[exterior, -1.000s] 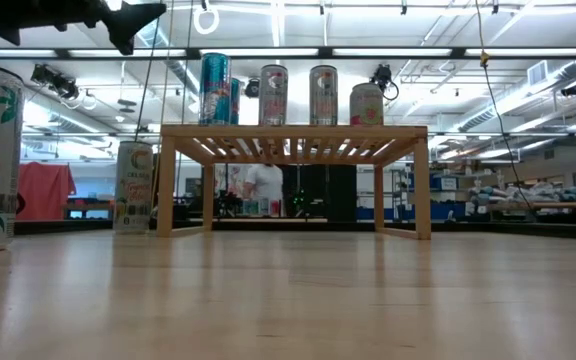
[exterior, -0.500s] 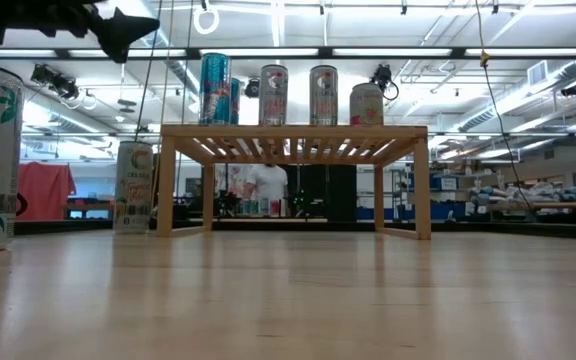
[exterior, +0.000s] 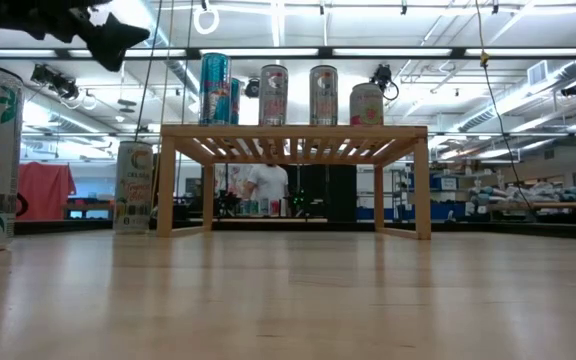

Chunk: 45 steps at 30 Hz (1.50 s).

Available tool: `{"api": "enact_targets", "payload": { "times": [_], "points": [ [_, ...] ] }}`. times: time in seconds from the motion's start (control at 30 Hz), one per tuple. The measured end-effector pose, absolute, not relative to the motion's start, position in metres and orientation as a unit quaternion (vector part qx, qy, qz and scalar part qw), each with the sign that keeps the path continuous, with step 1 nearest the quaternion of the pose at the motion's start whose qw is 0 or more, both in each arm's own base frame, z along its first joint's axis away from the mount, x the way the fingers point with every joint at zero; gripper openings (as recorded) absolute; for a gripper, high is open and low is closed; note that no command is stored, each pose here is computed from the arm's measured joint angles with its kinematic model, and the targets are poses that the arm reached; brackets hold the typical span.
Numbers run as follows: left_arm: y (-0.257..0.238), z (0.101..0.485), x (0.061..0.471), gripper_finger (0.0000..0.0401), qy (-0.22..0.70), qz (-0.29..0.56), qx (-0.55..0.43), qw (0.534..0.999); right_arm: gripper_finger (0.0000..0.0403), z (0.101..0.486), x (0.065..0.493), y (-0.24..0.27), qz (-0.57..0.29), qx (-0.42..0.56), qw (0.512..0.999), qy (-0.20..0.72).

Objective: Place canned beverage on shelf
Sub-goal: Put the white pink soda can on the shelf aligned with the other white pink soda can

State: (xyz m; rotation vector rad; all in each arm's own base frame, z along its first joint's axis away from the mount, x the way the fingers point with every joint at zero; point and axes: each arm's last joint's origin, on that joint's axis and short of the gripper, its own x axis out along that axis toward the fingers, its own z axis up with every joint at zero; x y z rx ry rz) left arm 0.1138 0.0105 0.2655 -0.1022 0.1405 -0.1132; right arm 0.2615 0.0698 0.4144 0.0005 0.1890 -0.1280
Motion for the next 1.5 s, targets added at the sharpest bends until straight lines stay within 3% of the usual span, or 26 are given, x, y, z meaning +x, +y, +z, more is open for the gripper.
{"api": "enact_targets", "payload": {
  "times": [0.23, 0.5, 0.67, 0.83, 1.5],
  "points": [
    [-0.003, 0.274, 0.111, 0.0293, 0.085, -0.046, -0.075, 0.992, 0.0364, 0.413, 0.261, 0.070, -0.064, -0.002, 0.993, 0.100],
    [-0.019, 0.302, 0.106, 0.0293, 0.187, -0.010, -0.109, 0.976, 0.0364, 0.411, 0.261, 0.070, -0.064, -0.006, 0.992, 0.110],
    [-0.033, 0.308, 0.111, 0.0293, 0.319, -0.015, -0.129, 0.939, 0.0364, 0.411, 0.261, 0.070, -0.064, -0.007, 0.991, 0.113],
    [-0.042, 0.306, 0.113, 0.0293, 0.428, 0.041, -0.123, 0.894, 0.0364, 0.410, 0.260, 0.069, -0.064, -0.009, 0.991, 0.119],
    [-0.079, 0.281, 0.130, 0.0293, 0.542, 0.081, -0.149, 0.823, 0.0364, 0.408, 0.260, 0.069, -0.062, -0.025, 0.990, 0.128]
  ]
}}
